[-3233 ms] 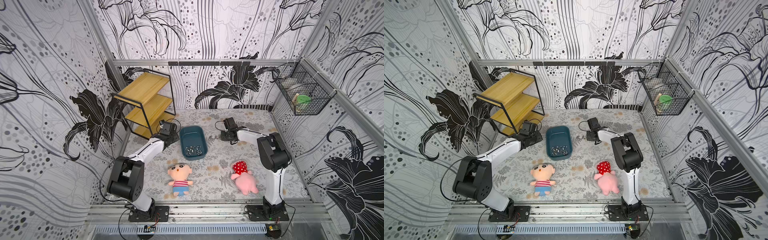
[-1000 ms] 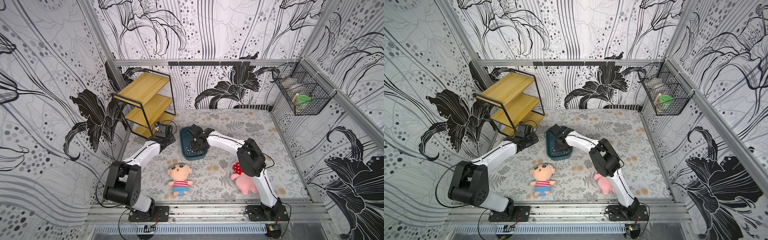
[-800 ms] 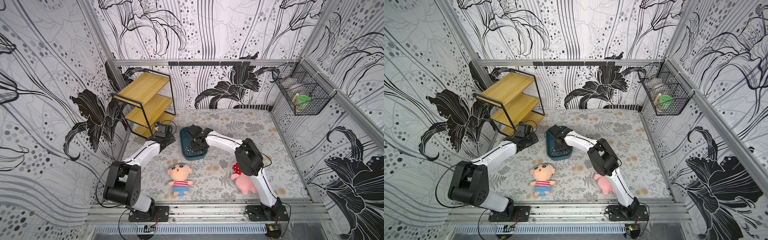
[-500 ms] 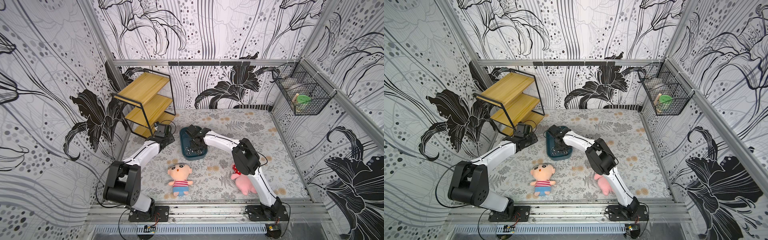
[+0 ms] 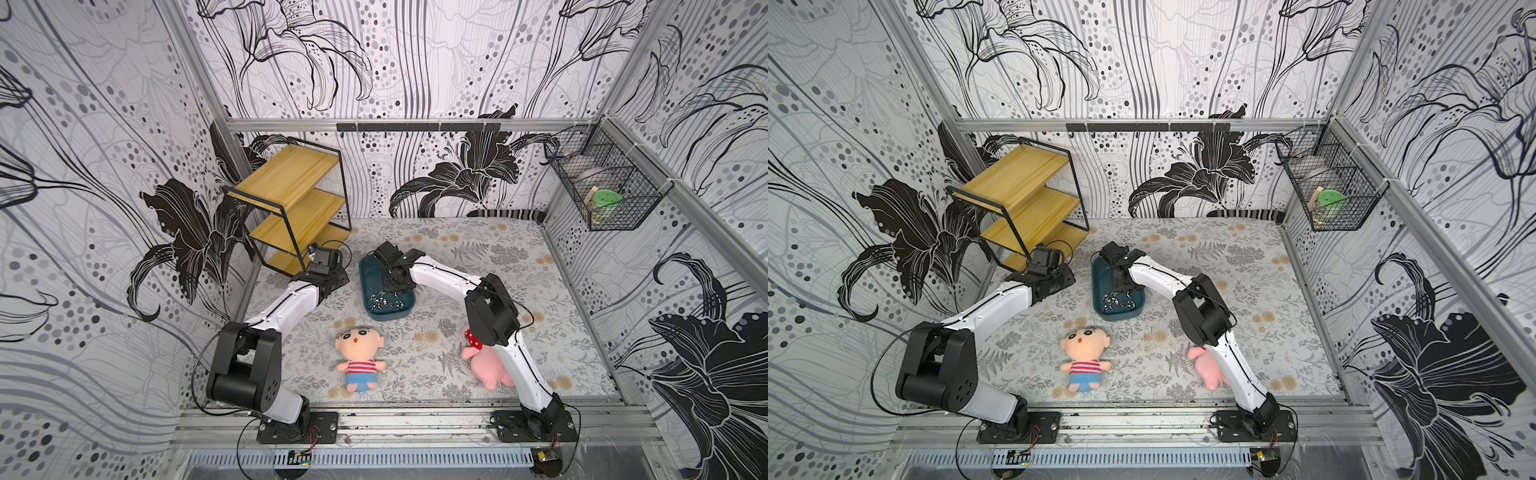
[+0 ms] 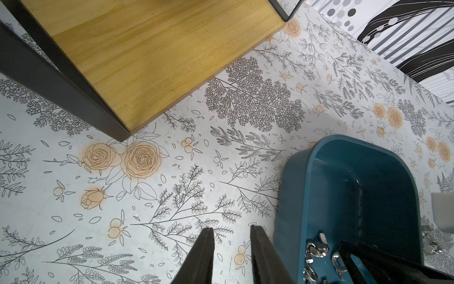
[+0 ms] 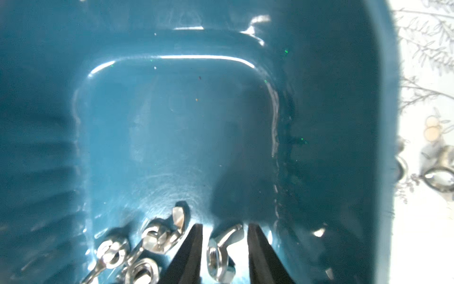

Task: Take out the wing nut from the storage box
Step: Pick up the wing nut from the storage box.

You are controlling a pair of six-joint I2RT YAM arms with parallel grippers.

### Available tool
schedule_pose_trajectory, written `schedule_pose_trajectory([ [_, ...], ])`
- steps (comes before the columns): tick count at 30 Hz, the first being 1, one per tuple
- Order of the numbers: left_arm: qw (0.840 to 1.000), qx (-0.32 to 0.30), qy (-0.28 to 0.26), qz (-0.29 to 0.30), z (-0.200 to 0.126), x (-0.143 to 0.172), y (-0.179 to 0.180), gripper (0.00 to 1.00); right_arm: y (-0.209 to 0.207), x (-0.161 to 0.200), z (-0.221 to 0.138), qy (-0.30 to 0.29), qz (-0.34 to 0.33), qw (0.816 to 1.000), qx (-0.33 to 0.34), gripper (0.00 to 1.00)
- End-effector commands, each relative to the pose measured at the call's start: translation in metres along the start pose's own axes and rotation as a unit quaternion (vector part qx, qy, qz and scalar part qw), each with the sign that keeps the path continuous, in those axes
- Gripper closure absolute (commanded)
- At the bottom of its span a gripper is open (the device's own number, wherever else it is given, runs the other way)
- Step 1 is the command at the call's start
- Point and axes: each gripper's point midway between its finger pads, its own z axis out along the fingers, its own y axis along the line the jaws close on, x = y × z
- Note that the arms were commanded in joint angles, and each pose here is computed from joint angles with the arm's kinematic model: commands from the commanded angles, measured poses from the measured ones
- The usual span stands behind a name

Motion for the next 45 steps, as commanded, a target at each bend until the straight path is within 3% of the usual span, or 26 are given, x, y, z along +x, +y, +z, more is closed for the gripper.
schedule_pose_trajectory([
  [1, 1.000, 0.013, -0.018, 0.003, -0.007, -0.011, -0.005, 0.68, -0.003, 0.013, 0.008, 0.016, -0.002, 1.000, 0.007, 0.65],
  [11, 1.000, 0.014, -0.020, 0.001, -0.008, -0.012, -0.005, 0.68, -0.003, 0.022, 0.015, 0.026, -0.005, 1.000, 0.004, 0.71],
  [18, 1.000, 0.013, -0.020, 0.001, -0.008, -0.012, -0.005, 0.68, -0.002, 0.021, 0.013, 0.025, -0.007, 1.000, -0.002, 0.87],
  [24, 1.000, 0.015, -0.021, 0.000, -0.008, -0.013, -0.006, 0.68, -0.001, 0.018, 0.004, 0.017, -0.008, 1.000, -0.007, 0.94],
  [26, 1.000, 0.016, -0.022, -0.001, -0.009, -0.014, -0.007, 0.68, -0.001, 0.016, 0.001, 0.013, -0.010, 1.000, -0.010, 0.91],
  [28, 1.000, 0.016, -0.023, -0.002, -0.010, -0.015, -0.007, 0.68, -0.001, 0.013, -0.004, 0.008, -0.010, 1.000, -0.010, 0.78],
  [30, 1.000, 0.016, -0.024, -0.002, -0.010, -0.015, -0.007, 0.68, -0.001, 0.009, -0.012, -0.002, -0.014, 1.000, -0.012, 0.71],
  [38, 1.000, 0.014, -0.026, -0.003, -0.011, -0.016, -0.007, 0.68, -0.007, -0.003, -0.040, -0.024, -0.073, 0.997, -0.007, 0.64],
  [45, 0.999, 0.019, -0.025, -0.005, -0.011, -0.017, -0.009, 0.68, -0.007, 0.008, -0.036, -0.007, -0.093, 0.996, -0.017, 0.63],
])
